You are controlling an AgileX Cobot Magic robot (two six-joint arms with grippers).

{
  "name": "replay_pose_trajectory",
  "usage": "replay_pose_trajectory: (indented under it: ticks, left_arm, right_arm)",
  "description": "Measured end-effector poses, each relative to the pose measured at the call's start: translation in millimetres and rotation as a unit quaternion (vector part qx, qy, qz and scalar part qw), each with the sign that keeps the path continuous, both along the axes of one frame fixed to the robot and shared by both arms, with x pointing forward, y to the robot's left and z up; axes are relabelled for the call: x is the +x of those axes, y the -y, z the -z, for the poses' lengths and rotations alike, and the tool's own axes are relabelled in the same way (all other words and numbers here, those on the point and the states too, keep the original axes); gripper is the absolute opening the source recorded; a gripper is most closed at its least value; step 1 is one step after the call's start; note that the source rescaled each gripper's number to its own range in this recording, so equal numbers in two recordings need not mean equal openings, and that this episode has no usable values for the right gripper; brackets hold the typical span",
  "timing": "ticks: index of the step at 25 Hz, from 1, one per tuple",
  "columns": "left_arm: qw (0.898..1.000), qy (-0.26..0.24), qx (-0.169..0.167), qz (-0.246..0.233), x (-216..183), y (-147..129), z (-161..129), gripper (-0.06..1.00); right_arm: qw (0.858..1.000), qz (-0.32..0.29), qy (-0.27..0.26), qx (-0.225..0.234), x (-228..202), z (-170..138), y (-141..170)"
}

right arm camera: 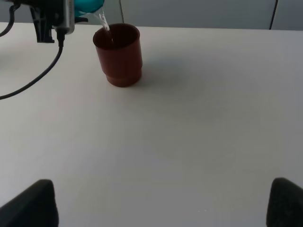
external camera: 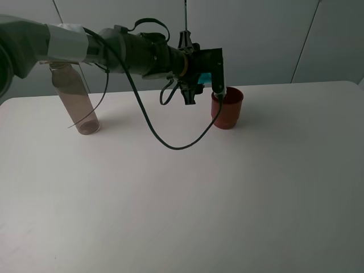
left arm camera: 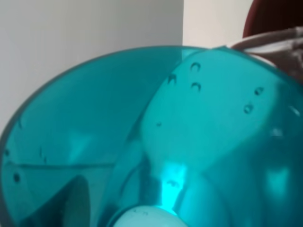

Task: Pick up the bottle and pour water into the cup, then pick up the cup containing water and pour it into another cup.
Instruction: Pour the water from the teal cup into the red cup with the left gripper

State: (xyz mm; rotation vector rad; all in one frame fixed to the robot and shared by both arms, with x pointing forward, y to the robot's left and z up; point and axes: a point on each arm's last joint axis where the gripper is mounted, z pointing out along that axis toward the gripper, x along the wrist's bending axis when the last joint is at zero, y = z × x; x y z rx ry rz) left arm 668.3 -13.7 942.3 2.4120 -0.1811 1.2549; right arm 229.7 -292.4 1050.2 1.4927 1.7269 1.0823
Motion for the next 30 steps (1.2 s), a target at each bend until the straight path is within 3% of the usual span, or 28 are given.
replay_pose_trajectory:
  ticks: [20, 30]
  left_arm:
    - [0.997, 0.034, 0.059, 0.038, -1.4, 1.9, -0.2, 0.14]
    - [0.991, 0.056, 0.104, 0.062, -0.9, 1.0, -0.1, 0.14]
  right_arm:
    - [1.000, 0.000, 0.000, 0.000, 0.0, 0.0, 0.0]
    - [1.000, 0.000, 0.000, 0.000, 0.0, 0.0, 0.0]
